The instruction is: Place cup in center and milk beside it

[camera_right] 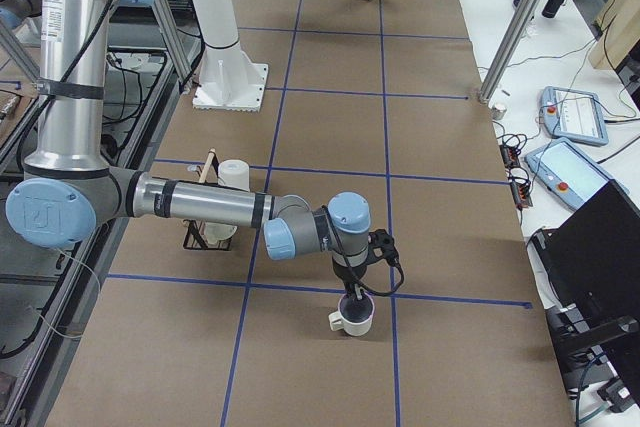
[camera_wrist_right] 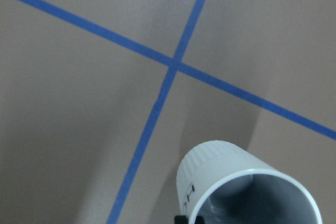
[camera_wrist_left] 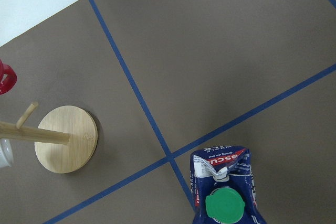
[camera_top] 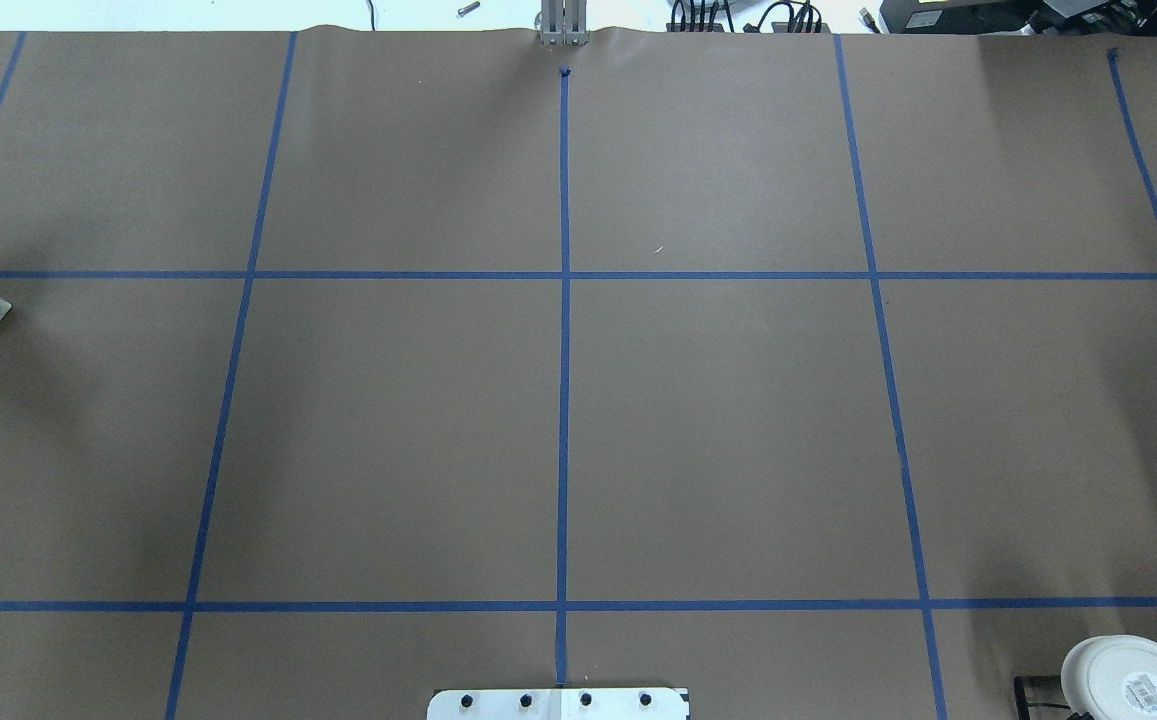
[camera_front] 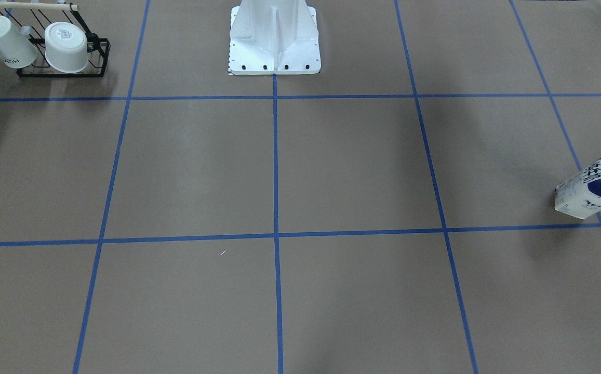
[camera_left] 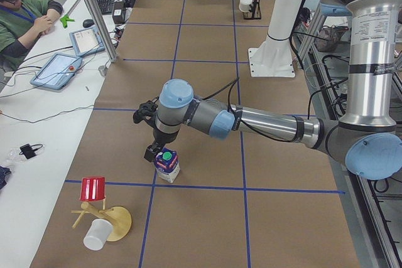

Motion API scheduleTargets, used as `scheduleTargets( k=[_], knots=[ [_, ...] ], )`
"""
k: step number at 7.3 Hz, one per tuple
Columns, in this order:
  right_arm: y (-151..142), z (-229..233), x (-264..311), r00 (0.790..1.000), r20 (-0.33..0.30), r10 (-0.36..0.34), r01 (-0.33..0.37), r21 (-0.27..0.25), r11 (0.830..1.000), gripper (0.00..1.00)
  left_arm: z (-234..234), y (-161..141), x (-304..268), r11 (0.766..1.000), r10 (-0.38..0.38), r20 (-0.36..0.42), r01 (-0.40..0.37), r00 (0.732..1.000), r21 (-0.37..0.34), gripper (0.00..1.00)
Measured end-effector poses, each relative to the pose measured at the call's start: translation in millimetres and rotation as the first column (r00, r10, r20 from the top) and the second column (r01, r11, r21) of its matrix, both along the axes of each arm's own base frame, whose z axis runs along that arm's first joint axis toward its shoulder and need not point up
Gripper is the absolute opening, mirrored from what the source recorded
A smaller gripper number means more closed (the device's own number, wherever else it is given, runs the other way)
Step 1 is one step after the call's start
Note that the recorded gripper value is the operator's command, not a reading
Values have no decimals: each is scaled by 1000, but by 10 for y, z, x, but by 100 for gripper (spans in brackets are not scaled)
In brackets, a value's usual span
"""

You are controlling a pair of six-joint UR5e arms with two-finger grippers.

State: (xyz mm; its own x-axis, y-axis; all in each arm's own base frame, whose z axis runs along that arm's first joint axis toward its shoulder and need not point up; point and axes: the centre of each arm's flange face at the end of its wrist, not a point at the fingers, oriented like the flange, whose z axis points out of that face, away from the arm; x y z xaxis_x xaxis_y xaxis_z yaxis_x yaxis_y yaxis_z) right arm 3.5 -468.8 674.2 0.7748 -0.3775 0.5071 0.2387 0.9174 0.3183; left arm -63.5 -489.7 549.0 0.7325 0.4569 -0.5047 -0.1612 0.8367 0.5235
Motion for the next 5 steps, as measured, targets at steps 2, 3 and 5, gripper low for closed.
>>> scheduleTargets(
  k=[2, 3, 5],
  knots=[
    [-489, -812, -116, 998, 57, 6, -13, 133, 991, 0, 17, 5, 4, 1000, 1, 0, -1, 1000, -4, 99],
    [-745, -1257, -266, 990, 138, 15, -36, 154, 987, 0, 26, 7, 6, 1000, 1, 0, -1, 1000, -6, 99],
    [-964, -2061, -858, 959, 281, 37, -71, 111, 991, 0, 41, 10, 7, 1000, 1, 0, -1, 1000, -9, 99]
  ],
)
